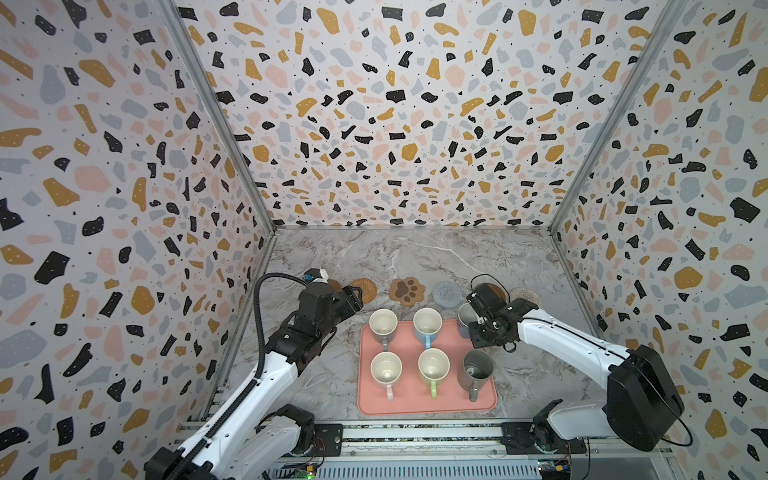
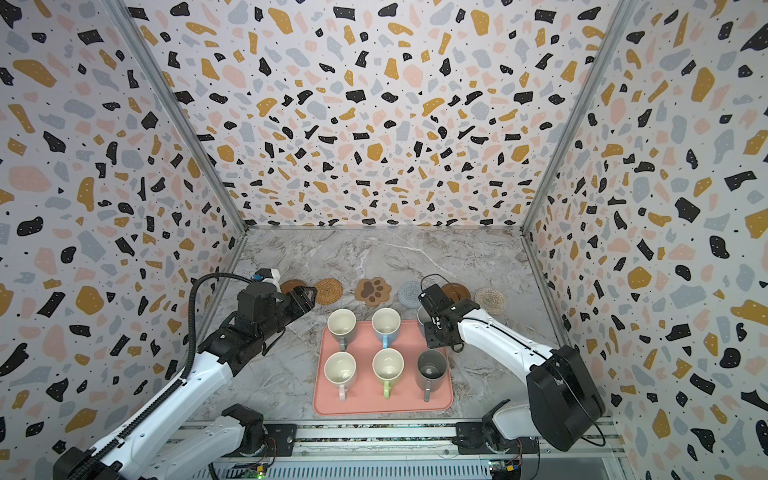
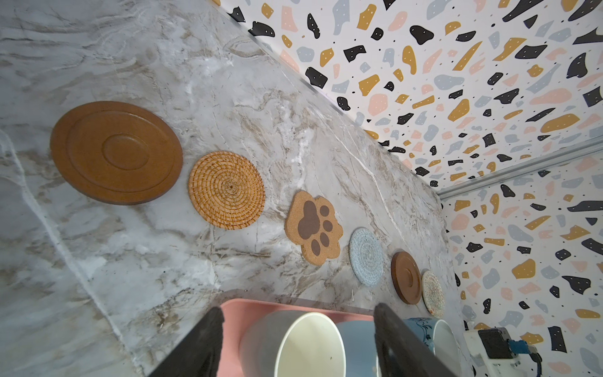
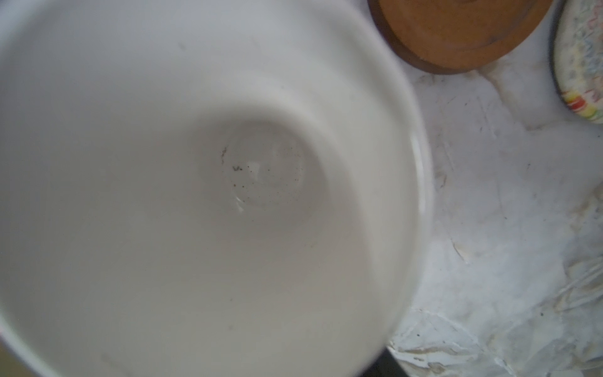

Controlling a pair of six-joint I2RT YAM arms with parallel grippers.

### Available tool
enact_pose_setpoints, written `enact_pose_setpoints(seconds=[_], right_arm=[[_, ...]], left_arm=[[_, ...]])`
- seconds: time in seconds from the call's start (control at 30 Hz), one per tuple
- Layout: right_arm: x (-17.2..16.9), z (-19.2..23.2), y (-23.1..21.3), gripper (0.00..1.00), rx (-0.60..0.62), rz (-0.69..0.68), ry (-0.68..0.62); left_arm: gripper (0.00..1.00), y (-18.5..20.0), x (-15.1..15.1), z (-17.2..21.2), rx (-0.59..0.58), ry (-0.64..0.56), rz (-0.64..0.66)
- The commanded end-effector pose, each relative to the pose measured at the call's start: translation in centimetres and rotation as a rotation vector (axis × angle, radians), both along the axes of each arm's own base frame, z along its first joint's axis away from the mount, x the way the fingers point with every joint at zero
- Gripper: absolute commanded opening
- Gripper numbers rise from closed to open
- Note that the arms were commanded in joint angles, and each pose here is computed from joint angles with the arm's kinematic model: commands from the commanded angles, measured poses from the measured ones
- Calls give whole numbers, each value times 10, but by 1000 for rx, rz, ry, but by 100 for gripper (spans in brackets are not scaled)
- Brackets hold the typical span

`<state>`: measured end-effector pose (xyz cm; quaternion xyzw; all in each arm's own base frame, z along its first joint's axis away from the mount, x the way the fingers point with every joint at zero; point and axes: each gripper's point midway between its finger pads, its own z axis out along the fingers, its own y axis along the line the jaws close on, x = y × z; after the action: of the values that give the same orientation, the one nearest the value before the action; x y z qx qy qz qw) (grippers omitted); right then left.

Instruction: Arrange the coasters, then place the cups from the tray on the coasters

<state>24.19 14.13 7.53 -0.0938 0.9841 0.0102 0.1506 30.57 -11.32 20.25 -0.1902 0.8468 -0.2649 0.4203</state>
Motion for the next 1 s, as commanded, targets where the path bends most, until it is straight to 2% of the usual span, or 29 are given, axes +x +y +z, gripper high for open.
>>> enact_pose_setpoints(seconds=[0.0, 0.43, 0.97], right_arm=[[-1, 0, -2, 43, -20, 19, -8], [-1, -6, 3, 33, -23, 53, -4], [3, -2, 5, 15, -21, 71, -22]], left_arm=[[74, 0, 5, 10, -15, -30, 7], [74, -6, 12, 17, -33, -36, -2], [74, -1, 8, 18, -26, -41, 15]])
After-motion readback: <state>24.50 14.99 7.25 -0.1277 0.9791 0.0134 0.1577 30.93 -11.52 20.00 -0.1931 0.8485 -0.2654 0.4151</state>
